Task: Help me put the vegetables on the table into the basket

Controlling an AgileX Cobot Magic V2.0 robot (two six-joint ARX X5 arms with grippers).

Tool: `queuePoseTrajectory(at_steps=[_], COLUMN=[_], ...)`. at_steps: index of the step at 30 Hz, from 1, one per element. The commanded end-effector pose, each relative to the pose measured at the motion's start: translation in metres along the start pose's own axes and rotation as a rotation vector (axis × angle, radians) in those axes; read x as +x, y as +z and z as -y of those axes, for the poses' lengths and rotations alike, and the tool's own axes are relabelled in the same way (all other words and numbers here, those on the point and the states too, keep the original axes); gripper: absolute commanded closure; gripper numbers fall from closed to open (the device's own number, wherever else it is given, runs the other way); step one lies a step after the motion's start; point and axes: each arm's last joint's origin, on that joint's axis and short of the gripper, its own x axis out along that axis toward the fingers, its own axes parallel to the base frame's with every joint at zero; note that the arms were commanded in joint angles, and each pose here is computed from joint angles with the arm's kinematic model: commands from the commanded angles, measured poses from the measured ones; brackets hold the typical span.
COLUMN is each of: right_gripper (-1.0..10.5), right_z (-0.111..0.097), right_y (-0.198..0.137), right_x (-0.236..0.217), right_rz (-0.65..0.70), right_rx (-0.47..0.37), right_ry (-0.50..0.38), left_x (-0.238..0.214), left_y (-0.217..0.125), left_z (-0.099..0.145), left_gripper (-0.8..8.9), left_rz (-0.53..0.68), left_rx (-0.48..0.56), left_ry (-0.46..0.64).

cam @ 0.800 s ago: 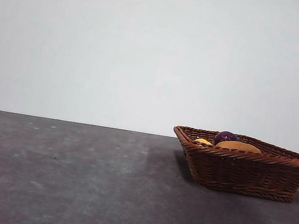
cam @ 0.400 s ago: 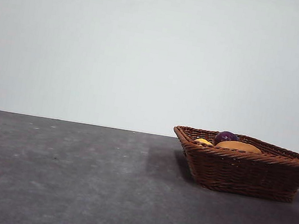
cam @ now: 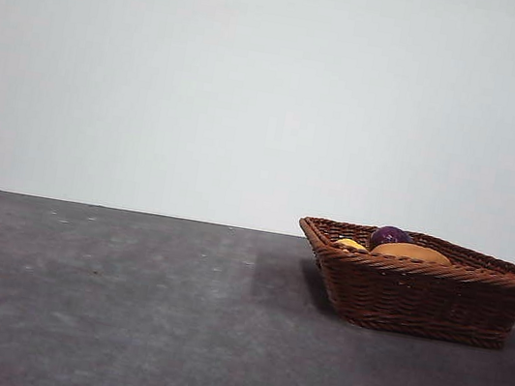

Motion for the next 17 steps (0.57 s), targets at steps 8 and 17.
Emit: queuePoseTrajectory(at_steps=[8,17], right_gripper=[9.5,9.5], right_z=[-0.0006,-0.0005], right_y=[-0.0030,-0.0030], right_x=[-0.0015,-0.0015], right_rz=[0.011,0.012], right_rx=[-0.009,-0.009], right_ry=[-0.001,-0.002], left_x=[0.0010,0.0013], left_y=[-0.0021,-0.0024], left_z=[-0.0001,-0.0001], left_gripper=[8.16,8.16], left_rz=[0.001,-0.004], left_rx=[0.007,0.007], left_ry=[-0.001,-0.002])
